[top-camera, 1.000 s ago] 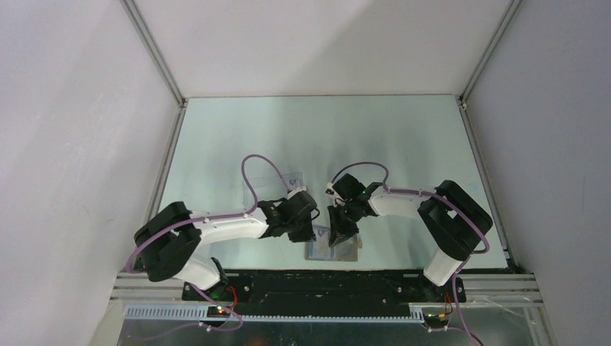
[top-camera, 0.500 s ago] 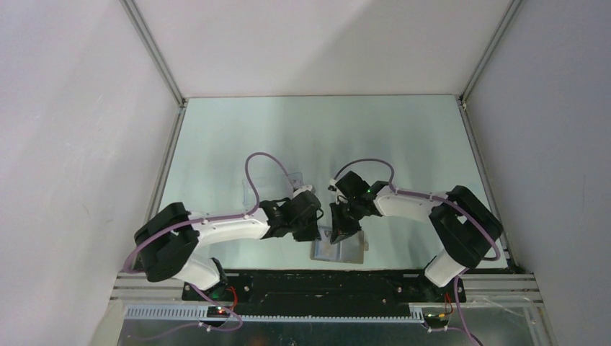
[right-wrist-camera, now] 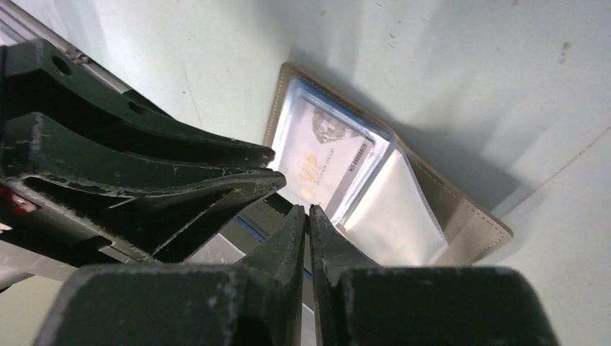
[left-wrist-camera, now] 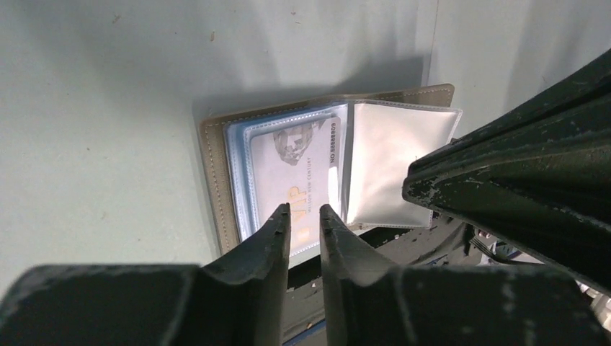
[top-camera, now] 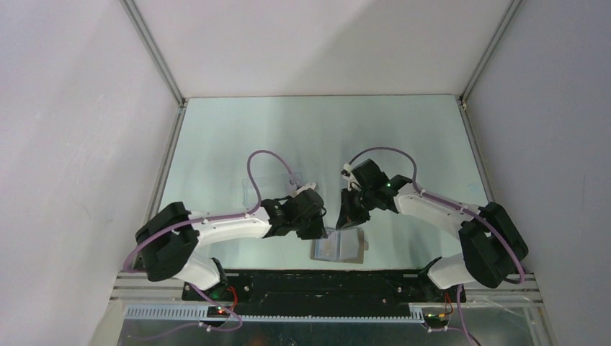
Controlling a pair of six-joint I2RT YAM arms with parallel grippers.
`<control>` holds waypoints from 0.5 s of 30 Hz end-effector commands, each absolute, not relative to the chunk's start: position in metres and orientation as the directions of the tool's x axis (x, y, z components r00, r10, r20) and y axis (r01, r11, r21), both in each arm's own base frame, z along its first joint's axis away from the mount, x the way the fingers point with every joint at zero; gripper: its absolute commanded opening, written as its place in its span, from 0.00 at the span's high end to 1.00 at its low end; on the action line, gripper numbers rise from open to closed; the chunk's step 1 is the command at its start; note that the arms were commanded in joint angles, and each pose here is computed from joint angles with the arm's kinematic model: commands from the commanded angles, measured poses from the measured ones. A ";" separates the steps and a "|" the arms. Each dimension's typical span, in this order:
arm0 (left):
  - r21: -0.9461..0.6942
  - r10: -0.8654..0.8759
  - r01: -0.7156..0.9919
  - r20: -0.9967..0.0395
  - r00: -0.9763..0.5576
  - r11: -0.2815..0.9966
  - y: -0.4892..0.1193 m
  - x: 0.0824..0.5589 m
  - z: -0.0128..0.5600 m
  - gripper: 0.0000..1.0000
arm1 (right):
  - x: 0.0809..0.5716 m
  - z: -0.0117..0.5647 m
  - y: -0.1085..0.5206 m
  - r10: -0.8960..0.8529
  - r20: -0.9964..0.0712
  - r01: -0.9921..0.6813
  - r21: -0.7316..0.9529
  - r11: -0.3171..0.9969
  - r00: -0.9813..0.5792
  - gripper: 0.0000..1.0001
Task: Put the credit cards into the card holder
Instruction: Turn over the card slot in the card holder.
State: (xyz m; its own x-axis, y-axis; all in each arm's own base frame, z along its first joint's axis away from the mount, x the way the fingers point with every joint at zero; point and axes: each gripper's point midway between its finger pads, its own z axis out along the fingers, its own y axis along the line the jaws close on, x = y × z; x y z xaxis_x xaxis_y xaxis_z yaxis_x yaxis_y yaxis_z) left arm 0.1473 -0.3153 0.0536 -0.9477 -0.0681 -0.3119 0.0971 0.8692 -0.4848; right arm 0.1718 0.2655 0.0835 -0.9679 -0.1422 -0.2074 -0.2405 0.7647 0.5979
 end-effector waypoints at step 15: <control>-0.523 -0.083 0.064 -0.254 -0.963 0.850 -0.314 0.147 0.042 0.63 | 0.152 0.014 0.265 -0.233 -0.082 -0.243 0.497 0.833 -0.969 0.99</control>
